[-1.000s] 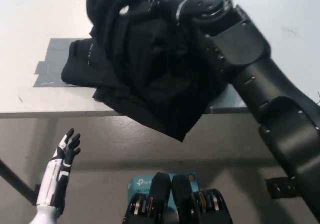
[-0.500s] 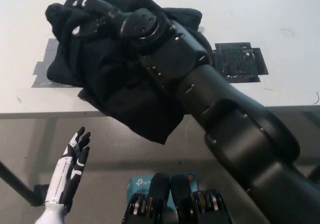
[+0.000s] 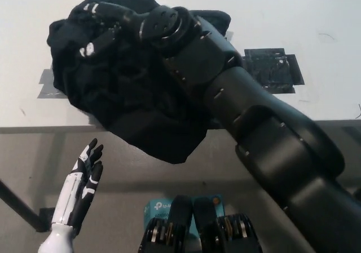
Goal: The robot grabs the right edges of the black jacket on the table, and folds it in half
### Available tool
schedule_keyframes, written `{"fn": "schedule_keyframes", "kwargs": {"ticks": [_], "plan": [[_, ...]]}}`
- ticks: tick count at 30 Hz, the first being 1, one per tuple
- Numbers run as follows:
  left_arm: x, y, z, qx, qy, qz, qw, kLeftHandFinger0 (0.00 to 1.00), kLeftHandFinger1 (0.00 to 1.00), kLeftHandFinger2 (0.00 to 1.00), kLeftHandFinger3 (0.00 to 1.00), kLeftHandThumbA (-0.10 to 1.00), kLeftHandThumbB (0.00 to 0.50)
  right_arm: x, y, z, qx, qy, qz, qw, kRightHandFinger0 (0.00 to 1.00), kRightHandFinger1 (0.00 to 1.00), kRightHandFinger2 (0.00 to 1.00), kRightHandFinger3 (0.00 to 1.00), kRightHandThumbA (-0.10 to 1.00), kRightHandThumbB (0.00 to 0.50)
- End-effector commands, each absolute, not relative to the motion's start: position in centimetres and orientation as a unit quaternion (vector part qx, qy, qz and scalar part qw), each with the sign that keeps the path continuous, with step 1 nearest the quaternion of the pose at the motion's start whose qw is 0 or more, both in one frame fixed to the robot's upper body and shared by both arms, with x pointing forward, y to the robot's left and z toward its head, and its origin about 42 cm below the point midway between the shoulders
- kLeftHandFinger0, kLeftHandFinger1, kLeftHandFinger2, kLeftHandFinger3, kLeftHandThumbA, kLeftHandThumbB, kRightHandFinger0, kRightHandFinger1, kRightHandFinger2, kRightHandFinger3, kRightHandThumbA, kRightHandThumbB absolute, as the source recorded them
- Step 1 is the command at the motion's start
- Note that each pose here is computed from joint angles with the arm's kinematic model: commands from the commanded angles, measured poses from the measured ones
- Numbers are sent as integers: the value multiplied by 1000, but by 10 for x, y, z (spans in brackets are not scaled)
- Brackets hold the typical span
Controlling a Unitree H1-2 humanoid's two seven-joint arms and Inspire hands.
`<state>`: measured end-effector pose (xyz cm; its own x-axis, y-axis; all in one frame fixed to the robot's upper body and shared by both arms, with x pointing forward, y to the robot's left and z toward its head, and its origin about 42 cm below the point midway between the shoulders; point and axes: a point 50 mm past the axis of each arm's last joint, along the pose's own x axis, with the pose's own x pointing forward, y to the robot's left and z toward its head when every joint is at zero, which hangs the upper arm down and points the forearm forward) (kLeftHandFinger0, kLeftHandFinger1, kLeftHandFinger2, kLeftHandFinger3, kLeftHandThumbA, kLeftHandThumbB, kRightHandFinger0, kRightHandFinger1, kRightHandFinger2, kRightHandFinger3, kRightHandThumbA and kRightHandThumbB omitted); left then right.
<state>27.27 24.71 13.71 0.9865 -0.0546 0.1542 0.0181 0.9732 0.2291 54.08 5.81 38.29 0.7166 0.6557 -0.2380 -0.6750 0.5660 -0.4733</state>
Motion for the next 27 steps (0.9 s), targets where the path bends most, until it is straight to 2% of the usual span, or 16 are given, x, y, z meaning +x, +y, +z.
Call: {"fn": "schedule_keyframes", "kwargs": {"ticks": [1,3,4,5,8,9,11,15,17,20,21,24,25,26,27], "plan": [[275,247,146,128,-96,-32,987,1000,1000,1000,1000,912,60,540,60,442,-308,-35,390,867,1000,1000,1000,1000,804,497],[275,247,146,128,-96,-32,987,1000,1000,1000,1000,911,60,540,60,442,-308,-35,391,867,1000,1000,1000,1000,804,498],[276,247,143,125,-96,-36,987,1000,1000,1000,1000,916,67,541,55,456,-305,-42,394,866,1000,1000,1000,1000,845,462],[277,247,141,124,-96,-37,987,1000,1000,1000,1000,919,67,541,54,463,-304,-45,395,866,1000,1000,1000,1000,876,456],[277,247,141,124,-96,-37,987,1000,1000,1000,1000,924,67,540,53,463,-304,-44,396,866,1000,1000,1000,1000,878,454],[275,247,142,145,-89,-32,985,993,1000,1000,1000,996,92,537,50,492,-338,-105,355,865,1000,1000,1000,1000,1000,494],[275,248,142,146,-87,-30,985,986,1000,1000,1000,977,78,533,47,510,-381,-152,332,849,1000,1000,1000,1000,1000,500],[275,248,142,142,-88,-33,985,991,1000,1000,1000,970,78,530,42,527,-381,-164,320,852,1000,1000,1000,1000,1000,500],[276,248,141,147,-87,-39,984,1000,1000,1000,1000,994,65,529,35,547,-406,-207,287,843,1000,1000,1000,1000,1000,481],[276,248,141,148,-87,-39,984,1000,1000,1000,1000,999,63,529,35,547,-406,-207,286,843,1000,1000,1000,1000,1000,484],[275,246,144,140,-91,-36,985,1000,1000,1000,1000,920,41,526,21,565,-412,-232,254,844,1000,1000,1000,1000,1000,500],[278,244,142,135,-95,-39,986,1000,1000,1000,1000,906,46,521,7,577,-375,-253,244,858,1000,1000,1000,1000,1000,500],[279,244,143,127,-91,-36,987,1000,1000,1000,1000,884,83,519,-1,584,-379,-270,229,855,1000,1000,1000,1000,1000,500],[282,243,143,111,-87,-30,990,1000,1000,1000,1000,870,94,510,-25,609,-370,-313,188,854,1000,1000,1000,1000,1000,500],[282,242,143,111,-87,-30,990,1000,1000,1000,1000,869,95,509,-27,610,-368,-315,185,855,1000,1000,1000,1000,1000,500]]}}
